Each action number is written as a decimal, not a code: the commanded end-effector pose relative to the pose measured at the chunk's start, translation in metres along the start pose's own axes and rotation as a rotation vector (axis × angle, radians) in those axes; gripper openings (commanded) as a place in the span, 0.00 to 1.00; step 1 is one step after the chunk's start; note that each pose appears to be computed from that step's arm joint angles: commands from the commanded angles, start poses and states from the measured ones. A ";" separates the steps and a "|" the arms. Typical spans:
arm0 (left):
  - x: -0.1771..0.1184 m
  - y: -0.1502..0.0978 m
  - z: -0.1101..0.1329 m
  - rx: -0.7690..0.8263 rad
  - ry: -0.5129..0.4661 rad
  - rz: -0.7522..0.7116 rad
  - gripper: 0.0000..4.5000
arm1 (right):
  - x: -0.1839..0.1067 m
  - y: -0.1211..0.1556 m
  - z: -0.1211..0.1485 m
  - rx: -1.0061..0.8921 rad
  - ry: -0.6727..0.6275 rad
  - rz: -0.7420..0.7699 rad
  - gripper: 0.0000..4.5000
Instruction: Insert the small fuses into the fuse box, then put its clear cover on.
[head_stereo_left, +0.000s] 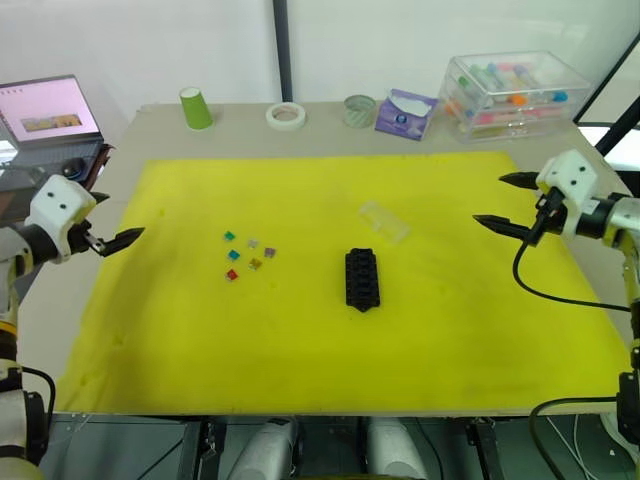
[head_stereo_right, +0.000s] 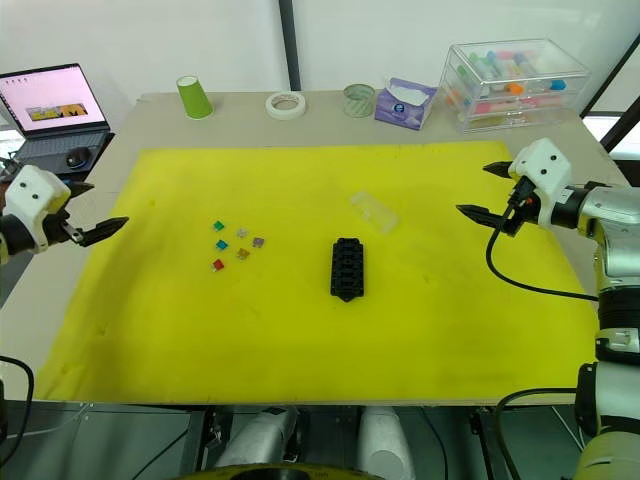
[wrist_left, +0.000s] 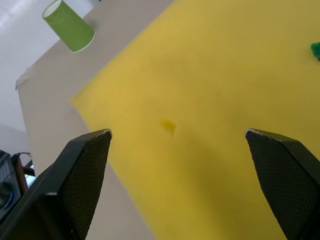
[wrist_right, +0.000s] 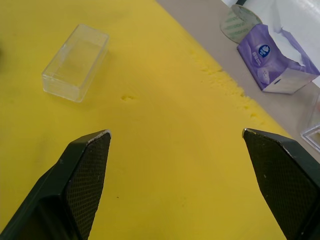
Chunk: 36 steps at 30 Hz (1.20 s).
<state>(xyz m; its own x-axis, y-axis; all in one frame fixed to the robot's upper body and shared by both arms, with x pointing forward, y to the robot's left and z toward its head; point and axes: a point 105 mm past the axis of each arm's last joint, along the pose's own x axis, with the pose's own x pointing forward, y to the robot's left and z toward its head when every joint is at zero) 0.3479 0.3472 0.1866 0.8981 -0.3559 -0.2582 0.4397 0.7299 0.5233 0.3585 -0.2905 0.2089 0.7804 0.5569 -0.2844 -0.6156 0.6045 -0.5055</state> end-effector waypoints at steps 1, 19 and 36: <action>-0.005 0.012 0.017 0.050 -0.021 0.025 1.00 | -0.007 -0.008 0.013 -0.042 -0.027 -0.027 0.99; -0.001 0.003 0.019 -0.009 -0.054 -0.015 1.00 | -0.014 -0.007 0.008 -0.049 0.002 -0.022 0.99; -0.009 -0.005 0.032 -0.215 -0.140 -0.092 1.00 | -0.010 0.004 0.028 -0.028 -0.092 -0.073 0.99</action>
<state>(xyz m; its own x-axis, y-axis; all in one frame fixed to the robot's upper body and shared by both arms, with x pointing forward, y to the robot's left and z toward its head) 0.3423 0.3263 0.1906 0.8417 -0.4819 -0.2436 0.5388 0.7787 0.3215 0.3471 -0.2860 0.2103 0.8076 0.5356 -0.2467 -0.5775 0.6338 -0.5146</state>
